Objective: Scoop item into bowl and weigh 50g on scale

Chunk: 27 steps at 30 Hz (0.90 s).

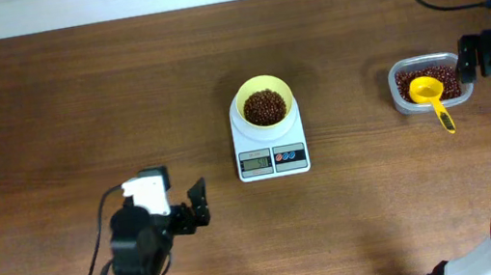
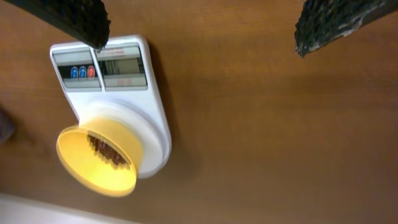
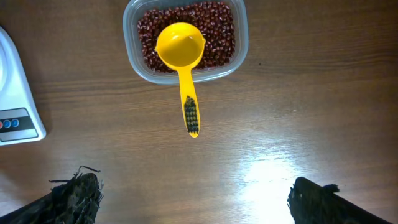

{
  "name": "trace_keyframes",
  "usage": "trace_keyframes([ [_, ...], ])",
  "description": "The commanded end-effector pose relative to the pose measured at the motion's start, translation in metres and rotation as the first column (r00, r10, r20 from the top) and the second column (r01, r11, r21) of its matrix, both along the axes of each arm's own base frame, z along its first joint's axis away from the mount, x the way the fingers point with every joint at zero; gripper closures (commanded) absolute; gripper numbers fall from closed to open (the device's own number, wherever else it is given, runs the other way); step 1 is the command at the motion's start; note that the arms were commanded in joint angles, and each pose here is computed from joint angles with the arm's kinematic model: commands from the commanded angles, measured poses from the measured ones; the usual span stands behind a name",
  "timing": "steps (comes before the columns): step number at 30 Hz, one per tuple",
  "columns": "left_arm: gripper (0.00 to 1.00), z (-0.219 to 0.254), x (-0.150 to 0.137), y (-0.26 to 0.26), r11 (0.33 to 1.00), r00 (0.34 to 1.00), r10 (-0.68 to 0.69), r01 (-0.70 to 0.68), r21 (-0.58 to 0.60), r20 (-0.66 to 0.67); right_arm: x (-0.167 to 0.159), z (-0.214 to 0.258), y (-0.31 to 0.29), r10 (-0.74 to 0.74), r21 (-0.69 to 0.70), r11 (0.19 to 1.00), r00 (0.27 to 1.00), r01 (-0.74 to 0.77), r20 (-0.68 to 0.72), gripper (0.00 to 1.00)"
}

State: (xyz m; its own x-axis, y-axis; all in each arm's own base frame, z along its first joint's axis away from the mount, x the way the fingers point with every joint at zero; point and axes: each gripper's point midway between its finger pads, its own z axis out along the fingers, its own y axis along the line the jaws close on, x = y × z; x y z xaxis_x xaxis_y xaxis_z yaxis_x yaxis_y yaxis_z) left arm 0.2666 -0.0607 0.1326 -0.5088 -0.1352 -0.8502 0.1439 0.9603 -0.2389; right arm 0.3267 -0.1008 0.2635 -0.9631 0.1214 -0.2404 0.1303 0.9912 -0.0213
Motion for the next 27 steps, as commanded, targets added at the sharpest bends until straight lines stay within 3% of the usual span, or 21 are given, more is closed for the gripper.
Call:
trace_keyframes([
  [1,0.01,0.016,-0.002,0.009,1.000,0.987,-0.025,0.023,0.016,0.158,-0.002,0.013,-0.001,-0.001,-0.021,1.000,0.999,0.002,0.039,0.01],
  [7,0.01,0.055,0.000,0.025,0.999,0.887,0.029,-0.033,0.000,0.461,-0.002,0.013,-0.001,-0.001,-0.021,1.000,0.999,0.002,0.039,0.01],
  [12,0.01,0.077,-0.006,0.032,0.998,0.804,0.056,-0.068,-0.003,0.592,-0.002,0.013,-0.001,-0.001,-0.021,1.000,0.999,0.002,0.039,0.01],
  [19,0.01,0.090,-0.014,0.035,0.995,0.764,0.054,-0.095,0.030,0.643,-0.002,0.013,-0.001,-0.001,-0.021,1.000,0.999,0.002,0.039,0.01],
  [27,0.01,0.071,-0.020,0.039,0.992,0.806,0.066,-0.118,0.050,0.588,-0.002,0.013,-0.001,-0.001,-0.021,1.000,0.999,0.002,0.039,0.01],
])
